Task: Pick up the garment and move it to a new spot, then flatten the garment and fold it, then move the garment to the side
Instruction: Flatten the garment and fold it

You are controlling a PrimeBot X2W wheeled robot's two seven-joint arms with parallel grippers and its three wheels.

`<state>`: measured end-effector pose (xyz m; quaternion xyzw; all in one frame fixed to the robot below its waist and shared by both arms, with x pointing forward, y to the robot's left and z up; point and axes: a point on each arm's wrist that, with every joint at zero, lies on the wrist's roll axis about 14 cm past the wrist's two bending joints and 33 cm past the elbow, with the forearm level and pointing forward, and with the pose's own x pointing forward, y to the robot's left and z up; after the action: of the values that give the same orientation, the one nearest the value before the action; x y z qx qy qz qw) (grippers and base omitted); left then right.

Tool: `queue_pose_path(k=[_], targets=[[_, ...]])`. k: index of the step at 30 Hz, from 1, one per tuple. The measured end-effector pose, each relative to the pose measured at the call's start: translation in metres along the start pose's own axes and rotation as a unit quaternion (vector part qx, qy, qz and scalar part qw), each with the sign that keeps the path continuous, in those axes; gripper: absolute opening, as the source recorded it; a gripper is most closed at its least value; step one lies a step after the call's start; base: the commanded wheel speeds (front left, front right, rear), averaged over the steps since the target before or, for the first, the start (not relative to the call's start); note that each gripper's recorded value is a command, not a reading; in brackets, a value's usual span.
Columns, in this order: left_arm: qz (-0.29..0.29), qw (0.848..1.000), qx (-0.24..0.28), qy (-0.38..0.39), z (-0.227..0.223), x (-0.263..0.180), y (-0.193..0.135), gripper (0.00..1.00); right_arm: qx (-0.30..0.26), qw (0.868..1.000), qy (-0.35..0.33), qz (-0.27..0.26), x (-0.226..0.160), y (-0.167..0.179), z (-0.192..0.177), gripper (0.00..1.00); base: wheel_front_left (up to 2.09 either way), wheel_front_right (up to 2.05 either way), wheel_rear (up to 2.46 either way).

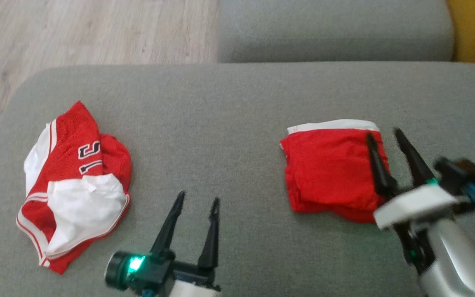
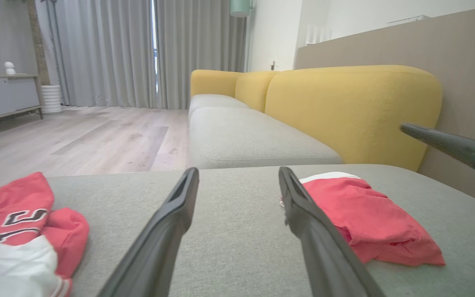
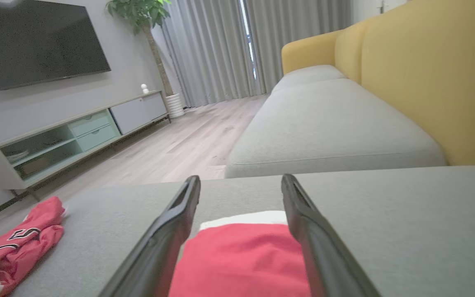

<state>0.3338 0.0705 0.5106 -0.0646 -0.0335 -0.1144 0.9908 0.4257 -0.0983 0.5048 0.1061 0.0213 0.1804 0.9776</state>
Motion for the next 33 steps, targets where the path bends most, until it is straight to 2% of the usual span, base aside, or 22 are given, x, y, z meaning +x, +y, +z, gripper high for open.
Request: queue_pose_path(k=[6,14,19,33], targets=[[0.04,0.999,0.003,-0.001,0.001,-0.02,0.017,1.0,-0.025,0.999,-0.007,-0.041,-0.052,-0.026,-0.008,1.0,0.0,0.0,0.0],[0.073,0.997,0.018,-0.002,0.001,-0.049,0.035,1.0,-0.045,0.997,-0.008,-0.061,-0.093,-0.026,-0.017,1.0,0.0,0.0,0.0],[0.094,0.995,0.019,0.017,-0.011,-0.07,0.043,1.0,-0.044,0.997,0.018,-0.062,-0.117,-0.01,-0.041,1.0,0.0,0.0,0.0],[0.1,0.995,0.017,0.01,-0.008,-0.074,0.047,1.0,-0.037,0.996,0.012,-0.076,-0.129,-0.008,-0.043,1.0,0.0,0.0,0.0]])
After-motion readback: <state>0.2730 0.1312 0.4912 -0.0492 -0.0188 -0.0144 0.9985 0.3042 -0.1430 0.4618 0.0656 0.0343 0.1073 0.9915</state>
